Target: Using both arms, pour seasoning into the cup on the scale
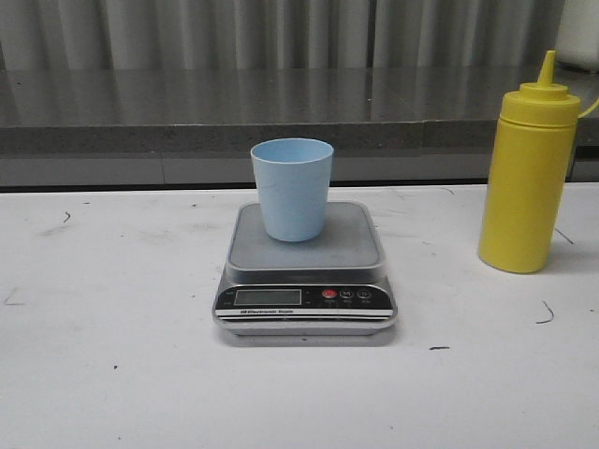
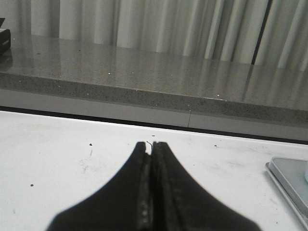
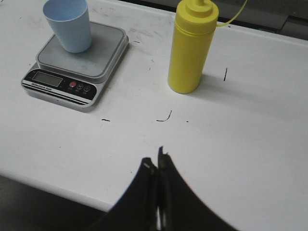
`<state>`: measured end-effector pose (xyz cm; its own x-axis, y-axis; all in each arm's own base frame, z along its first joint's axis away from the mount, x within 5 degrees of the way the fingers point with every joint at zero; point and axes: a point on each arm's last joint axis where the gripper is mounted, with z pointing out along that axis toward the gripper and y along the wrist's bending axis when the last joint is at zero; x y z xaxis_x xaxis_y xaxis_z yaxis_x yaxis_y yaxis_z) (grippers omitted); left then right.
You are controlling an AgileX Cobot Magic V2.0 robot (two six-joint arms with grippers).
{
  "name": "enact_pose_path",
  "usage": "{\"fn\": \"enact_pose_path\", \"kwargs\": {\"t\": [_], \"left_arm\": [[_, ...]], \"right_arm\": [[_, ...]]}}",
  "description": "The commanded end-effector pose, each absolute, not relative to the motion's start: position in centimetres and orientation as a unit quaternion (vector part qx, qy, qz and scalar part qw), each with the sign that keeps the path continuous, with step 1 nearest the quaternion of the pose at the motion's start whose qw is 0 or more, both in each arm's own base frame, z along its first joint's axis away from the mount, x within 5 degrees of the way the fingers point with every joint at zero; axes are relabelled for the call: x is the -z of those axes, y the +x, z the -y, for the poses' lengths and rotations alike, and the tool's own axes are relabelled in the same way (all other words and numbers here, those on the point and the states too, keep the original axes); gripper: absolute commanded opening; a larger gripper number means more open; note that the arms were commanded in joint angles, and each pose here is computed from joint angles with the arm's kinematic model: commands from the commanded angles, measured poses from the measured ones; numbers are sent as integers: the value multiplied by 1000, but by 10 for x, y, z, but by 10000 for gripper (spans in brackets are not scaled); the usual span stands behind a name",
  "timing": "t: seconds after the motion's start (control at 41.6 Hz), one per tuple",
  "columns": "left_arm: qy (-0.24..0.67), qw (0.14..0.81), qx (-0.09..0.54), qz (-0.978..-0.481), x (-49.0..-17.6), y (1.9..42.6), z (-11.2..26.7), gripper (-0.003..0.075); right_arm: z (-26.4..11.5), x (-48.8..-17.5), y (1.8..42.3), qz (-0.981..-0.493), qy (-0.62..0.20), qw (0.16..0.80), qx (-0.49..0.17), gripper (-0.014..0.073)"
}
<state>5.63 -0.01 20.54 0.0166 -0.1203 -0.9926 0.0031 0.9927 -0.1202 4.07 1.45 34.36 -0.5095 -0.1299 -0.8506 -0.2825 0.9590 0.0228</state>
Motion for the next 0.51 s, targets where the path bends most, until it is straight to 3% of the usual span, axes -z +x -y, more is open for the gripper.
{"fn": "enact_pose_path", "kwargs": {"t": [0.0,0.337,0.481], "left_arm": [[-44,739,49,-670,-206,56,0,-20],[-44,739,49,-670,-206,56,0,-20],[-44,739,49,-670,-206,56,0,-20]], "right_arm": [[-15,-355,43,-845,-118,515,-79,-120],[-14,-354,42,-843,-118,519,-77,-120],[-9,-343,41,-811,-85,576,-54,-120]]}}
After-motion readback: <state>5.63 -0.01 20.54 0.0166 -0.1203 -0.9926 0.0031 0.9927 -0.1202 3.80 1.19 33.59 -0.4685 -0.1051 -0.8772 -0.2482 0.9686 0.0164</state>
